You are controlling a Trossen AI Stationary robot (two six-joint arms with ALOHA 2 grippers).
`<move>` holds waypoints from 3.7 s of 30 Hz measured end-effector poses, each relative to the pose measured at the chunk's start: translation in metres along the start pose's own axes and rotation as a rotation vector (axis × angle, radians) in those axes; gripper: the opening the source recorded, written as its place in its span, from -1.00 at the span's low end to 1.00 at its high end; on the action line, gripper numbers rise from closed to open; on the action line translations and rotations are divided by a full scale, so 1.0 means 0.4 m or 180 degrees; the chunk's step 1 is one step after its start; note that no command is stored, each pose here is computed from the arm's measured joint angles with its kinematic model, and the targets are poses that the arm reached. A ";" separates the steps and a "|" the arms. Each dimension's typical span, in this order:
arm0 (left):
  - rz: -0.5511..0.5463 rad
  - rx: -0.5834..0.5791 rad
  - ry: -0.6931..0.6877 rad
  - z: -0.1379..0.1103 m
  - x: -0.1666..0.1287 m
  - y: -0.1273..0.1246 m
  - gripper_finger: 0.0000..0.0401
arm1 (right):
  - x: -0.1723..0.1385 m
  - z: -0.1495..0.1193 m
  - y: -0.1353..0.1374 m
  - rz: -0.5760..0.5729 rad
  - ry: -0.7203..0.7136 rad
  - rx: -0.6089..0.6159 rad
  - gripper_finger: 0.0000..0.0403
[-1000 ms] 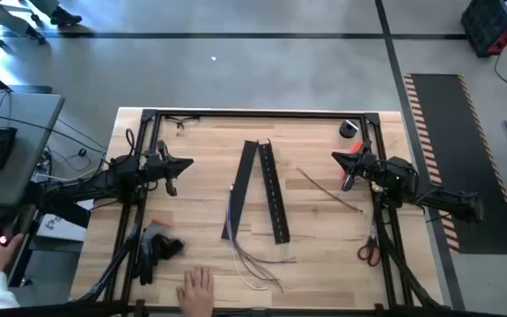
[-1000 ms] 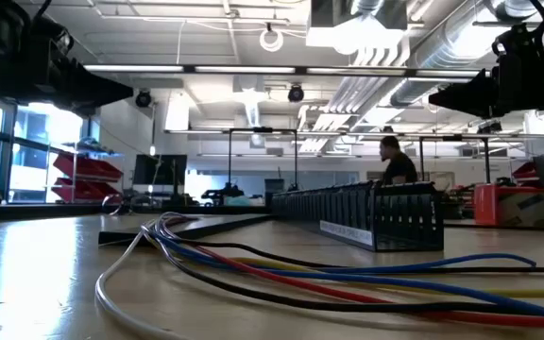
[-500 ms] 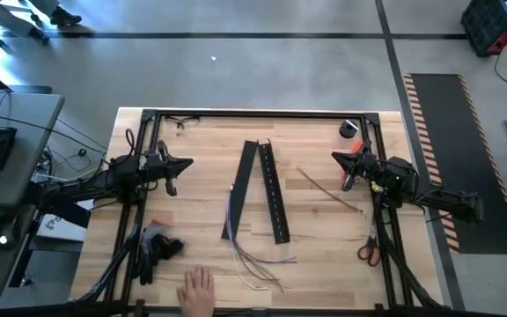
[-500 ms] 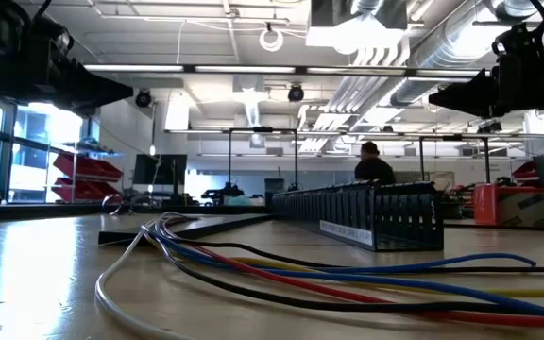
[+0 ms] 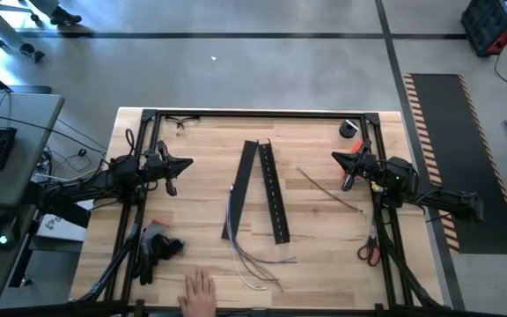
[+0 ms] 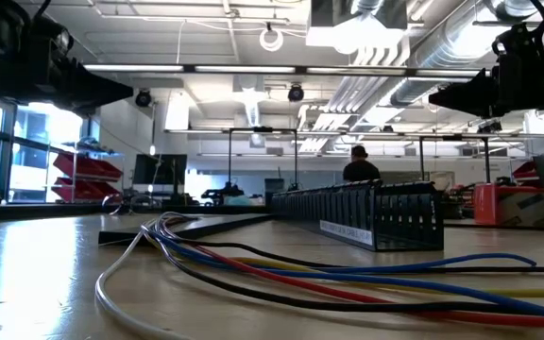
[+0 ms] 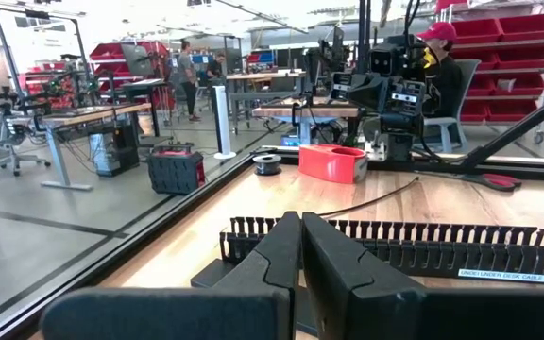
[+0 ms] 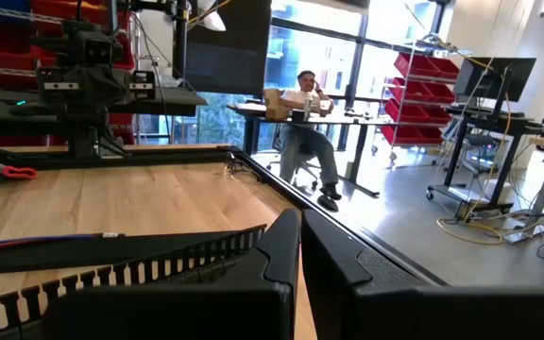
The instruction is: Ziptie cables
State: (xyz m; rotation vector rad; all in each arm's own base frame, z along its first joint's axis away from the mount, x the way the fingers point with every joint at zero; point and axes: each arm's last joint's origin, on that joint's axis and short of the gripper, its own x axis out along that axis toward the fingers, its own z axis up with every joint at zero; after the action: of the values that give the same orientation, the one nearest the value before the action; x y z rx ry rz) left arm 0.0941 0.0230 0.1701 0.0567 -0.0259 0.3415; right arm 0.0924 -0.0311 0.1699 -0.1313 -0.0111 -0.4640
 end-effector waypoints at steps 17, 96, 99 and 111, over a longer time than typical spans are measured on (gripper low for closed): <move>-0.0001 0.0000 -0.0001 0.000 0.000 0.000 -1.00 | 0.000 0.000 0.000 -0.0001 0.0001 0.0000 -1.00; 0.0474 -0.1002 0.0124 -0.008 0.044 0.003 -1.00 | 0.659 -0.066 0.116 -0.0006 0.3708 0.0614 -0.79; 0.0471 -0.1001 0.0124 -0.008 0.044 0.003 -1.00 | 0.667 -0.057 0.118 0.0175 0.3670 0.0439 -0.95; 0.0485 -0.1025 0.0114 -0.007 0.044 0.003 -1.00 | 0.809 0.190 0.078 0.0645 0.2543 -0.0725 -1.00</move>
State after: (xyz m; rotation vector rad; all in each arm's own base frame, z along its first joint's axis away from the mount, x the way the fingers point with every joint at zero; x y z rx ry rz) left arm 0.1104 0.0301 0.1678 -0.2714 -0.0496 0.4869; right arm 0.3974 -0.1378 0.2545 -0.1612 0.8334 -0.2884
